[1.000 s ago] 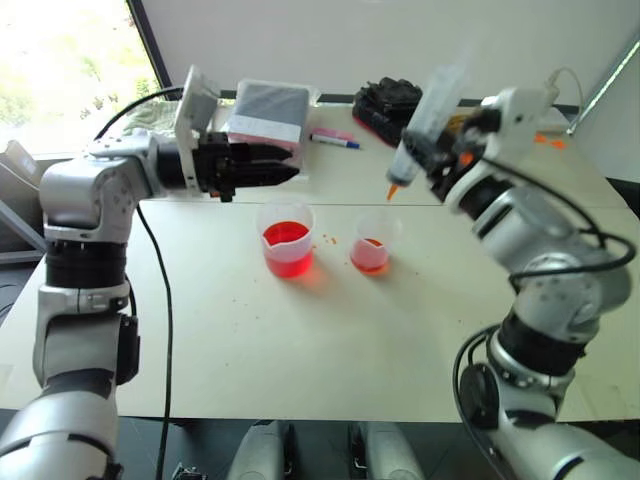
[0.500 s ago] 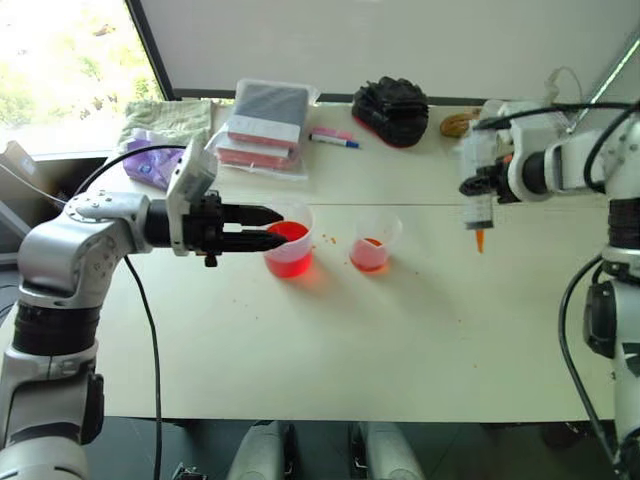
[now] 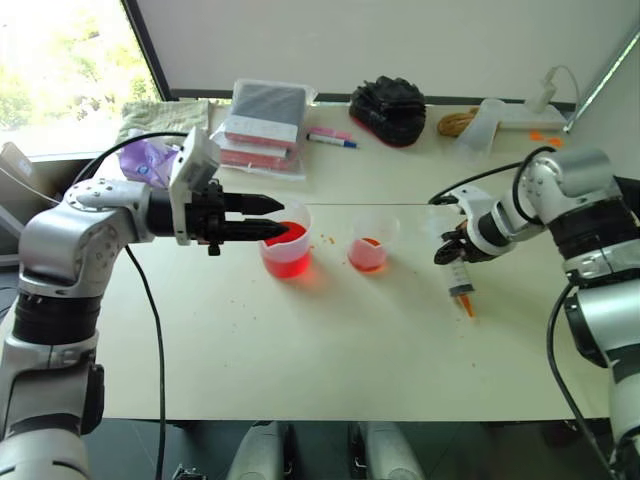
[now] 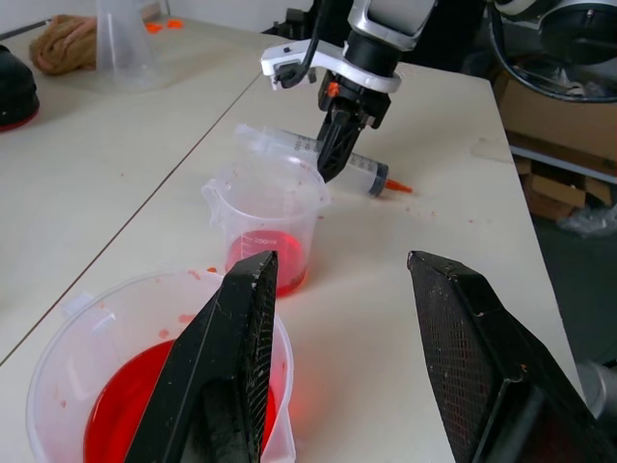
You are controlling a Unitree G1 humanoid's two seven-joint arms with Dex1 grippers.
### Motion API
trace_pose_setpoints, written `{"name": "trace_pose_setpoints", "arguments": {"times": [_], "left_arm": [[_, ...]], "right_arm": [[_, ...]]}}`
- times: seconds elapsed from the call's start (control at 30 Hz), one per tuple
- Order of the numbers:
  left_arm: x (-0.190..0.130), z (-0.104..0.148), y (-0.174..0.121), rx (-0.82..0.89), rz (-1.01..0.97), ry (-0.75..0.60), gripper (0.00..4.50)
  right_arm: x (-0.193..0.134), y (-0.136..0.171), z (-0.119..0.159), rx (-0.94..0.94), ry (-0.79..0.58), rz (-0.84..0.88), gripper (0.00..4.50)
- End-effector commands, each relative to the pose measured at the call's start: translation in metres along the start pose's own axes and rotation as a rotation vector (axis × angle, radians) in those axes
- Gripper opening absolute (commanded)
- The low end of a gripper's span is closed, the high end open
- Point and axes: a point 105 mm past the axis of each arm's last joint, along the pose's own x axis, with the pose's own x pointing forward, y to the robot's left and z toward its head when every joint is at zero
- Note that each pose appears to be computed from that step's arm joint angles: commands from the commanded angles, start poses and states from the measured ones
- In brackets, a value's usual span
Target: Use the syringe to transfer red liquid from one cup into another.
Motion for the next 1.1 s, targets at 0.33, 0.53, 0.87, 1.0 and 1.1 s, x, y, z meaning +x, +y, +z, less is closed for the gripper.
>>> {"name": "trace_pose_setpoints", "arguments": {"times": [0.33,0.53,0.87,1.0,1.1], "left_arm": [[-0.001,0.011,-0.007,0.044,-0.005,-0.004,2.24],[0.000,0.007,-0.011,0.033,-0.016,-0.004,2.24],[-0.004,-0.015,-0.013,-0.033,-0.003,-0.006,2.24],[-0.010,-0.013,-0.013,-0.039,0.021,-0.011,2.24],[-0.015,-0.010,-0.012,-0.039,0.019,-0.008,2.24]], "right_arm": [[-0.005,0.004,0.016,0.043,-0.033,-0.045,4.37],[-0.023,0.008,0.022,-0.043,-0.112,-0.018,4.45],[-0.100,0.014,0.005,-0.404,-0.616,-0.007,4.45],[-0.111,0.035,-0.033,-0.529,-0.740,0.130,4.45],[-0.116,0.040,-0.049,-0.638,-0.832,0.115,4.45]]}}
